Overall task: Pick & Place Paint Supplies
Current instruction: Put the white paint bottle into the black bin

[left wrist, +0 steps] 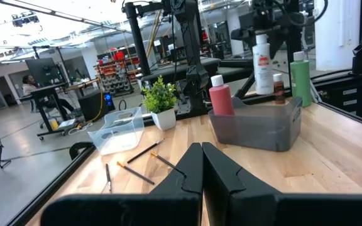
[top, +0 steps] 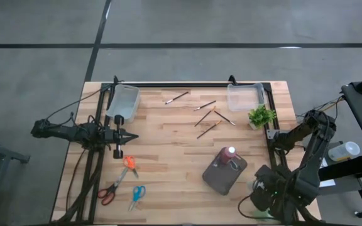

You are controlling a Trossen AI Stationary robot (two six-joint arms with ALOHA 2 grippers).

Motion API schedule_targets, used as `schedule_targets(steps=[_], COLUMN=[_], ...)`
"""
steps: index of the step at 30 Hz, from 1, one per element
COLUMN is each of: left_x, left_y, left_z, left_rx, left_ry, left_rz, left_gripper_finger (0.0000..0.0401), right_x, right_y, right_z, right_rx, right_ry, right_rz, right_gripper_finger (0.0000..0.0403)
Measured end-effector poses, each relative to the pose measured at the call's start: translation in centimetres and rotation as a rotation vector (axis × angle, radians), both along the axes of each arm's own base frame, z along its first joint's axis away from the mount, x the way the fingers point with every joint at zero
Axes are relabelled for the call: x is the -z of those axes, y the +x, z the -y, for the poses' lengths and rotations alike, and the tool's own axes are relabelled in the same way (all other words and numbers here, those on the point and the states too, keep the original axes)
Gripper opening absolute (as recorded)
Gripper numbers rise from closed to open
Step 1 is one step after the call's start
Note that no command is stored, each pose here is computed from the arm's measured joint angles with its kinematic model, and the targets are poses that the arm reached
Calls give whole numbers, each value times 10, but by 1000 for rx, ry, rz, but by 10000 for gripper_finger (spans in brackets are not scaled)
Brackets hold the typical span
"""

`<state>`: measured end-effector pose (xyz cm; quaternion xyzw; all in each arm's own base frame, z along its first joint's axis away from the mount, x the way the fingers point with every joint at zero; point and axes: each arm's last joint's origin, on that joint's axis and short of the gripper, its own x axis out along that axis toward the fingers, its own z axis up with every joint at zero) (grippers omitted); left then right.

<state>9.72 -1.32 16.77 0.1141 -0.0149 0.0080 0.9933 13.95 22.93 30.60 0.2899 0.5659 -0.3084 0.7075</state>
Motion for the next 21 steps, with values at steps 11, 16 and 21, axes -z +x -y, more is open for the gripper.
schedule_targets(steps=[11, 16, 21], left_x=[0, 0, 0], left_y=[0, 0, 0], left_z=[0, 0, 0], left_rx=[0, 0, 0], left_ry=[0, 0, 0], left_rz=[0, 0, 1], left_gripper_finger=[0, 0, 0], right_x=[-27, -31, -31], right_y=[30, 41, 53], right_z=[38, 57, 72], right_rx=[-46, -55, -68], right_ry=[-26, -34, -47], right_rz=[-17, -12, -22], right_gripper_finger=[214, 214, 214])
